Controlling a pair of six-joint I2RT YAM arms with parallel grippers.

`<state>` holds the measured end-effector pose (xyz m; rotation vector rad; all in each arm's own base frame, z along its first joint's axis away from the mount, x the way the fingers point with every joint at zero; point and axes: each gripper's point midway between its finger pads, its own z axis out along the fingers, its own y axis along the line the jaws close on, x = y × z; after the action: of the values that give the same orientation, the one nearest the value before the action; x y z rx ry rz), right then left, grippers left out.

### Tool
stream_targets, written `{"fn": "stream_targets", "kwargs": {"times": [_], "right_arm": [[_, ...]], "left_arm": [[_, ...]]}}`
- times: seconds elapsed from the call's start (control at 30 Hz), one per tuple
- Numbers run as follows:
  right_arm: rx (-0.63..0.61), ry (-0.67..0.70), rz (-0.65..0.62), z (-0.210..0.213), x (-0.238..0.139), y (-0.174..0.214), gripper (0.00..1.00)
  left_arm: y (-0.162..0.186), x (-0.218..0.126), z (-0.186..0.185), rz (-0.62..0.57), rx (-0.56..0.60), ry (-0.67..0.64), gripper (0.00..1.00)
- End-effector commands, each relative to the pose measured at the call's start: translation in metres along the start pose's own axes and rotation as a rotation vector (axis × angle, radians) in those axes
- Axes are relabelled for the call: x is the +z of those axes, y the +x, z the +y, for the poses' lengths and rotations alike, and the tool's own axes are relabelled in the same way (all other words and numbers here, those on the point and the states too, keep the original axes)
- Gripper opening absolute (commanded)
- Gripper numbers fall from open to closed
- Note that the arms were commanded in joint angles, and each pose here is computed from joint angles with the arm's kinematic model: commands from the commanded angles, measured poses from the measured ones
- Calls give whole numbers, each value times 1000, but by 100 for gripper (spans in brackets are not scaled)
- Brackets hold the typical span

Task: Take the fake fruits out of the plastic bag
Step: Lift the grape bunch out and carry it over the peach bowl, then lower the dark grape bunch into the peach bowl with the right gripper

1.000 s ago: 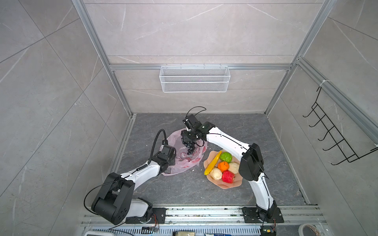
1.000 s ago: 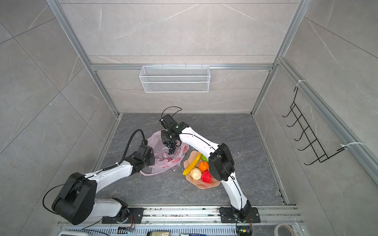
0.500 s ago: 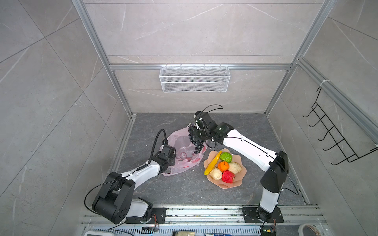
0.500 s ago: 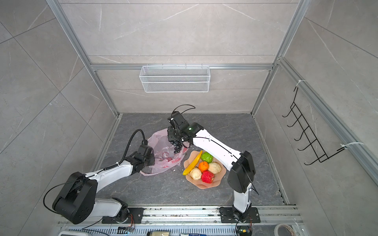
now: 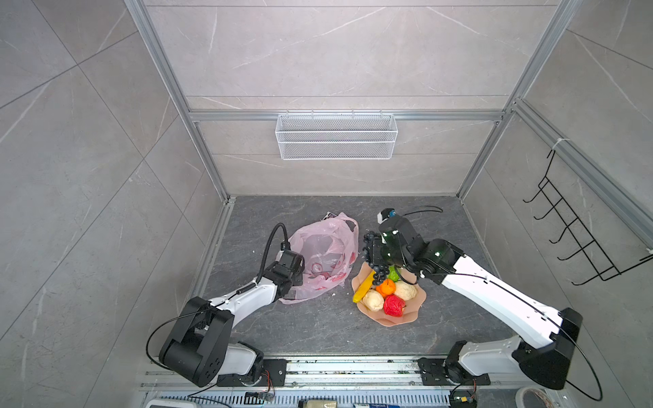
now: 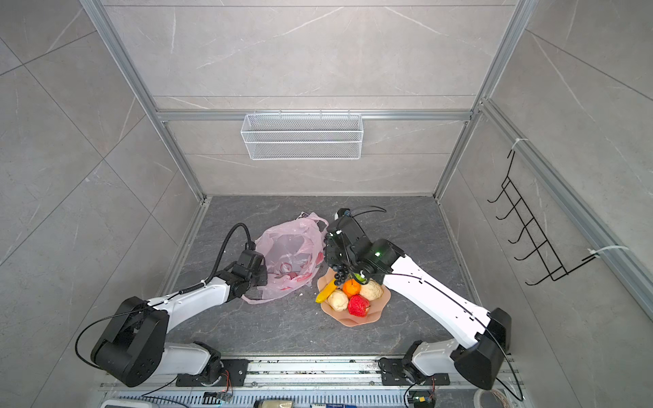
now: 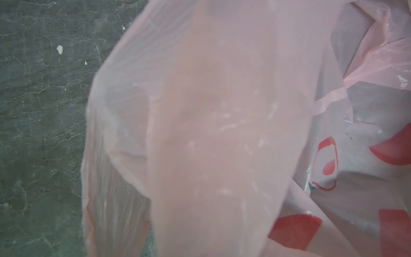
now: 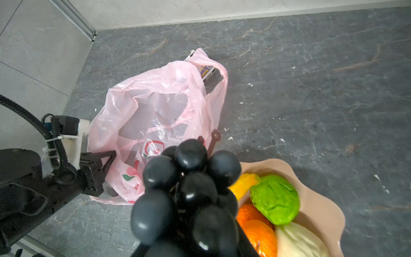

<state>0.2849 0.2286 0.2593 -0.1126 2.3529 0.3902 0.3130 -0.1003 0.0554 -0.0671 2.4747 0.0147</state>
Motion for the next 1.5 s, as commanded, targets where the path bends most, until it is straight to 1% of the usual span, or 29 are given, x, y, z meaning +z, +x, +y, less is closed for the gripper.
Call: {"fn": "stream_targets", "kwargs": {"times": [0.0,0.17,0.43,0.6,0.83,0.97,1.13,1.37,1.47], "right_arm": [[71,44,-10,-21,-16,13,36],[152,69,-4,-44,-28,37,35],[286,89,6,-71,-30,74,34],[355,95,5,-80,-24,89,34],[416,132,5,-94,-14,108,33],[426,160,2,-102,-7,117,33],[409,212,5,-109,2,122,35],[336,295,-3,-121,11,119,36],[325,313,3,-124,14,118,36]], "left_arm": [[-14,-3,-2,-33,-8,-6,7],[-14,-2,-2,-32,-8,-5,7],[-12,1,-3,-22,-5,-6,7],[-12,2,-3,-20,-5,-4,7],[-12,1,-3,-20,-4,-6,7],[-11,2,-4,-18,-4,-3,7],[-11,2,-4,-18,-4,-3,7],[-11,1,-3,-18,-2,-3,7],[-11,1,-3,-20,-3,-4,7]]}}
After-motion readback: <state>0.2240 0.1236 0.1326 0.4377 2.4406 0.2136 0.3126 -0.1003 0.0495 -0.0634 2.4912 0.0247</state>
